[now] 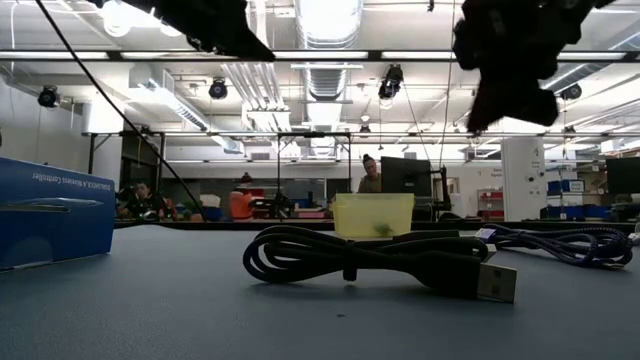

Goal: Pick and place USB-C Cables
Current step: Put the purple charger cable into the yellow bin

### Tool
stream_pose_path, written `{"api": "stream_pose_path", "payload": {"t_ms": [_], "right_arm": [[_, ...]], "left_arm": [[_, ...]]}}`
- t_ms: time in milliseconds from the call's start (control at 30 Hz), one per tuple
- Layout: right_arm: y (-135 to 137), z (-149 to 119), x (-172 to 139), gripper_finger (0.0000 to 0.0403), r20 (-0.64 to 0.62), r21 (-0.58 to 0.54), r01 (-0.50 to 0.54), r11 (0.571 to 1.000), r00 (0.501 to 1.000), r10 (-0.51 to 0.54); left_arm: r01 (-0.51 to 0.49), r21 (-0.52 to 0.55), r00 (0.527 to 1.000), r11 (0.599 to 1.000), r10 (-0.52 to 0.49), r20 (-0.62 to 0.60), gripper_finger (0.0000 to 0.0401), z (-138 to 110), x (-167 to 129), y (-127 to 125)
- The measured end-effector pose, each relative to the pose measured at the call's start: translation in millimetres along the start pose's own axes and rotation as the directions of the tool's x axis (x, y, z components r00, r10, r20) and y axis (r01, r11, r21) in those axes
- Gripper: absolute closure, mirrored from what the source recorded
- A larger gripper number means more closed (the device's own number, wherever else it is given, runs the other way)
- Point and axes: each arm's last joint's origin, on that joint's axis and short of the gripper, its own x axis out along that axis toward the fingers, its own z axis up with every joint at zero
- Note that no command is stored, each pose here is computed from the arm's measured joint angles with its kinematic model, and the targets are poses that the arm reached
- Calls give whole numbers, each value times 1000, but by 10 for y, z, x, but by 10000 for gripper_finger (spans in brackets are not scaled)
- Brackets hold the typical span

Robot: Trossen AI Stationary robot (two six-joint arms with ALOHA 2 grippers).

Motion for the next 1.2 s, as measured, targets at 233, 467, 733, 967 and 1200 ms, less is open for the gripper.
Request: {"api": "stream_pose_path", "payload": {"t_ms": [233,467,733,967,1200], "right_arm": [[35,-51,145,394,-264,81,146,986,957,-120],[86,-73,317,394,-354,90,201,975,922,-157],[105,-73,448,394,-364,86,251,964,909,-204],[114,-65,438,394,-362,127,261,957,911,-201],[144,-50,486,357,-345,153,240,959,922,-176]], "left_arm": [[26,39,994,999,-22,-107,328,-120,-31,-4],[218,6,952,976,-211,-220,328,-247,-136,-7],[430,-29,902,902,-431,-39,328,-252,-311,50],[412,-71,910,908,-406,86,328,-290,-511,217],[408,-148,908,901,-384,165,328,-255,-642,338]]}}
